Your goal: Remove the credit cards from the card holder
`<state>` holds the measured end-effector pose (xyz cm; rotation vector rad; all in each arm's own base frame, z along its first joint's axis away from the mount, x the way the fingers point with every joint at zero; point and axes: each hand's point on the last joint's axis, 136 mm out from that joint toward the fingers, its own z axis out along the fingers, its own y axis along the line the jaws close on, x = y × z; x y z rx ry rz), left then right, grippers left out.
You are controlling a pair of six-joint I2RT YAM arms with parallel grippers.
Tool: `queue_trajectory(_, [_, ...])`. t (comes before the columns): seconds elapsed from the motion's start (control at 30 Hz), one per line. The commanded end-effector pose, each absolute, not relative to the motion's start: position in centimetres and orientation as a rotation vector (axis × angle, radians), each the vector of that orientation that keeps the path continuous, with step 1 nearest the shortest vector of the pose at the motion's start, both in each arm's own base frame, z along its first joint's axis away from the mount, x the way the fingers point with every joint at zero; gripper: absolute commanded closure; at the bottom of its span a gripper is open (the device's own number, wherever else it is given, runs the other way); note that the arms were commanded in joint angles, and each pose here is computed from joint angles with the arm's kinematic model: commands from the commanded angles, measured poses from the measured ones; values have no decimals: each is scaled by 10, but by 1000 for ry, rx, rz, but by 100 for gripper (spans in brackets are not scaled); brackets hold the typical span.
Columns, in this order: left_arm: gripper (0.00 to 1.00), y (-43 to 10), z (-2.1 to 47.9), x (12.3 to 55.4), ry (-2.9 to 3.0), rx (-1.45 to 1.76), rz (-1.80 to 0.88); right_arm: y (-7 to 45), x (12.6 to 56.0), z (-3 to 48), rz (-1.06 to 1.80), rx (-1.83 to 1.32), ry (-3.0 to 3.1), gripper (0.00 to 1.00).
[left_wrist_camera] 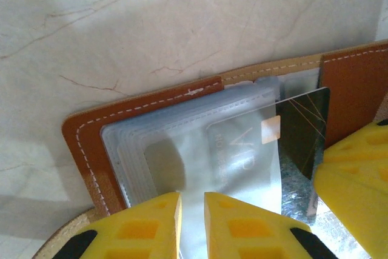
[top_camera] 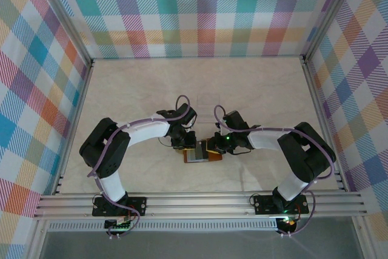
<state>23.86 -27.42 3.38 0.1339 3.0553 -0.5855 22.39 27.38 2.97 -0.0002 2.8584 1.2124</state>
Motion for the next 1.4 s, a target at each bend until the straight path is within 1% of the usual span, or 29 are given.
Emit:
queue_trajectory(0.0, [83, -278, 36, 226, 3097, 204, -577, 273, 219, 26, 1232, 5, 2877, 85])
queue_trajectory(0.17, [84, -275, 25, 223, 3126, 200, -545, 274, 219, 25, 1246, 7, 2878, 83])
queue_trajectory(0.3, [85, -266, 16, 222, 3149, 210, -453, 276, 218, 24, 1268, 3, 2880, 78])
queue_trajectory(0.47, [87, -256, 5, 219, 3179, 225, -369, 279, 217, 23, 1308, 6, 2879, 78])
queue_trajectory(0.63, [87, -254, 1, 217, 3185, 223, -359, 284, 216, 24, 1363, 0, 2861, 79])
queue_trajectory(0.7, [87, -254, 1, 217, 3185, 221, -360, 284, 216, 23, 1366, 3, 2865, 82])
queue_trajectory(0.8, [87, -254, 2, 217, 3183, 221, -357, 284, 216, 22, 1361, 7, 2869, 83])
queue_trajectory(0.83, [87, -252, 1, 218, 3183, 218, -350, 283, 215, 21, 1355, 9, 2873, 85])
queue_trajectory(0.97, [87, -251, 4, 219, 3171, 218, -334, 274, 217, 19, 1268, 29, 2886, 90])
queue_trajectory(1.13, [87, -251, 10, 222, 3154, 217, -337, 255, 220, 24, 1137, 37, 2884, 94])
queue_trajectory(1.37, [85, -259, 22, 228, 3119, 219, -387, 249, 223, 47, 1100, -80, 2826, 94])
